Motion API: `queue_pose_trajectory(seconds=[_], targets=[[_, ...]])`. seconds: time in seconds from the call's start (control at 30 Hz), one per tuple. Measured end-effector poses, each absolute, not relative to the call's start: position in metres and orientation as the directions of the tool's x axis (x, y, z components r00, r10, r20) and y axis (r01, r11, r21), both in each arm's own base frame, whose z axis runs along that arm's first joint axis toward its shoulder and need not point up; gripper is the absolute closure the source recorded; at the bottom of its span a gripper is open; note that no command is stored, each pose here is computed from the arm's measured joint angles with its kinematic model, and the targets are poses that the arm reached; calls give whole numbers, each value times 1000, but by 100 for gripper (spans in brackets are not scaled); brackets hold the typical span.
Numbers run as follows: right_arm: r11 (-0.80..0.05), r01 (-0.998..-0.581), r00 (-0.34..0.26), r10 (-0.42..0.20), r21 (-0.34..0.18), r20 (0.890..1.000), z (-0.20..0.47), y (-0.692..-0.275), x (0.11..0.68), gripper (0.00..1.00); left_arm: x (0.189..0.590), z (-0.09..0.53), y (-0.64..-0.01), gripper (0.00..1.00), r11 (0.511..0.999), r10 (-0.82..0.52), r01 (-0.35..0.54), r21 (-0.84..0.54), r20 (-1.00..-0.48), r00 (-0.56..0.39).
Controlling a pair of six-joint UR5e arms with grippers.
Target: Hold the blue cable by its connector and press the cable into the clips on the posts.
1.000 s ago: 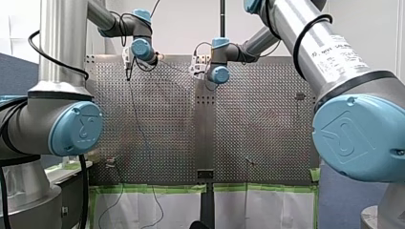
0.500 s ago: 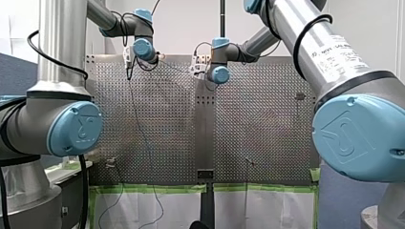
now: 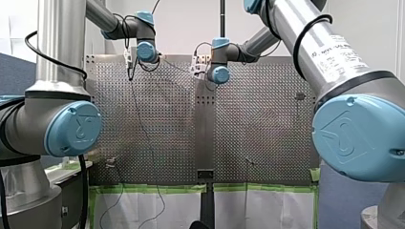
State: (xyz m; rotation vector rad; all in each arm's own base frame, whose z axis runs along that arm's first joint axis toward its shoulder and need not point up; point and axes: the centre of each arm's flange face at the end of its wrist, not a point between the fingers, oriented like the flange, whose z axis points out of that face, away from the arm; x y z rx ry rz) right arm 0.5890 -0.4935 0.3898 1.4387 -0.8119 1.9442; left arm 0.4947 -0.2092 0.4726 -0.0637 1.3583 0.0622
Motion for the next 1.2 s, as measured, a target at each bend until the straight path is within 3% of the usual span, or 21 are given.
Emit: queue_pose_trajectory(seconds=[0.3, 0.73, 1.2], targets=[[-645, -753, -244, 92, -129, 965, 387, -492, 589, 100, 493, 468, -212, 100, 997, 4, -81, -14, -977, 213], [-626, -770, -183, 26, -127, 983, 338, -482, 580, 100, 498, 427, -236, 100, 998, 17, -69, 7, -989, 144], [-588, -803, -114, -14, -100, 993, 287, -469, 565, 100, 502, 361, -263, 100, 998, 21, -58, 17, -996, 83]])
